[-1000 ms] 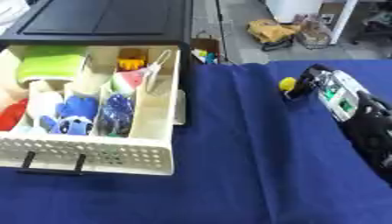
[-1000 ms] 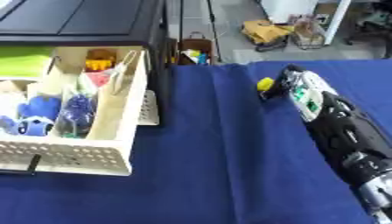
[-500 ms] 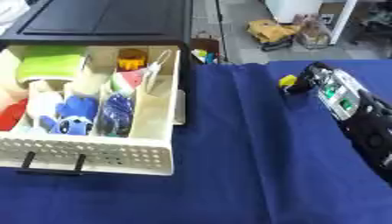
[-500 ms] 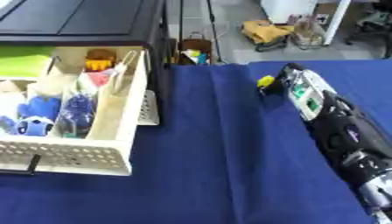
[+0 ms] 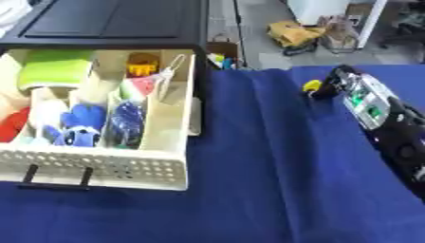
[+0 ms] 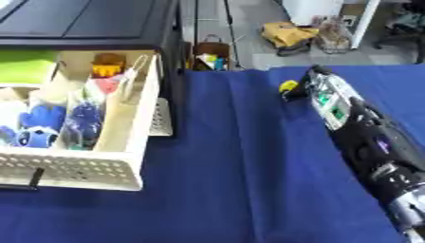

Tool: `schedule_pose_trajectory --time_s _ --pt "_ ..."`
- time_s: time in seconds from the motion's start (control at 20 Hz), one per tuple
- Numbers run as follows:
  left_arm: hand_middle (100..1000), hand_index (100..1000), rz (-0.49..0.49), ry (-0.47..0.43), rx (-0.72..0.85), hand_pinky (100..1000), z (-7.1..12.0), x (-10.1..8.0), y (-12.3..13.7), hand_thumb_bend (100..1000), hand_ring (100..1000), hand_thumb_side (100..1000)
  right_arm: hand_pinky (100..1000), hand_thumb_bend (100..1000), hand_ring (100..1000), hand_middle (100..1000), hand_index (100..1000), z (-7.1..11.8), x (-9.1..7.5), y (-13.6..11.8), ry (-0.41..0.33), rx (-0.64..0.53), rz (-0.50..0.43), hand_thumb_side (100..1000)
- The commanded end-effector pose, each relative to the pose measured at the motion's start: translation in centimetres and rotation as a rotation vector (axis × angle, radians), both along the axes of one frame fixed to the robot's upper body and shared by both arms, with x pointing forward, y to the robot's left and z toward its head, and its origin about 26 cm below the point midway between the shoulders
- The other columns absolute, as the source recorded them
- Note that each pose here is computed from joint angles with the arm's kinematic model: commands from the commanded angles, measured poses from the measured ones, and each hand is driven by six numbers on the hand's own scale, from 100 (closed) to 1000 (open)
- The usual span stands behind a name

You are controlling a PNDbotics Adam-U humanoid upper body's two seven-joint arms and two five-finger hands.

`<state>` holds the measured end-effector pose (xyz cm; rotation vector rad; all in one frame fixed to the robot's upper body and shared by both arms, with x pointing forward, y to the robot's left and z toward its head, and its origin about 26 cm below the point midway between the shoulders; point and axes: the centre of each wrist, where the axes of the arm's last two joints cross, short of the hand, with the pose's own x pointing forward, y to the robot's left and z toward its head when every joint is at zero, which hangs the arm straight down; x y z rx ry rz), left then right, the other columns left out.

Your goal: Pick up objects from table and place into drawer.

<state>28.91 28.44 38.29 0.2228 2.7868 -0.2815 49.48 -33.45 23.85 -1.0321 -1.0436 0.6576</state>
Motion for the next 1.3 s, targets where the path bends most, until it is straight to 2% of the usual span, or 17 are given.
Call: schedule_pose_trajectory --time_s 0.05,0.2,0.7,1.25,1.3 --pt "522 694 -0.03 -0.066 -0.034 288 0.6 -0.5 0.1 313 474 993 721 252 813 378 624 1.5 -0.2 -0.4 -0.048 -0.001 -0.013 309" --pt "522 694 -0.031 -0.065 -0.034 287 0.5 -0.5 0.1 312 475 993 710 197 808 358 599 1.4 -0.2 -0.5 -0.05 -0.003 -0.024 301" --pt "523 698 -0.032 -0.062 -0.031 285 0.5 -0.5 0.1 314 475 998 689 100 794 329 566 1.3 -0.2 -0.7 -0.081 -0.004 -0.053 268" --pt "524 699 -0.031 -0.061 -0.03 285 0.5 -0.5 0.1 315 475 1000 676 100 785 293 530 2.7 -0.7 -0.7 -0.161 -0.014 -0.059 251" --pt "523 699 -0.031 -0.061 -0.03 284 0.5 -0.5 0.1 315 475 1000 673 100 782 288 521 2.8 -0.8 -0.7 -0.171 -0.015 -0.06 294"
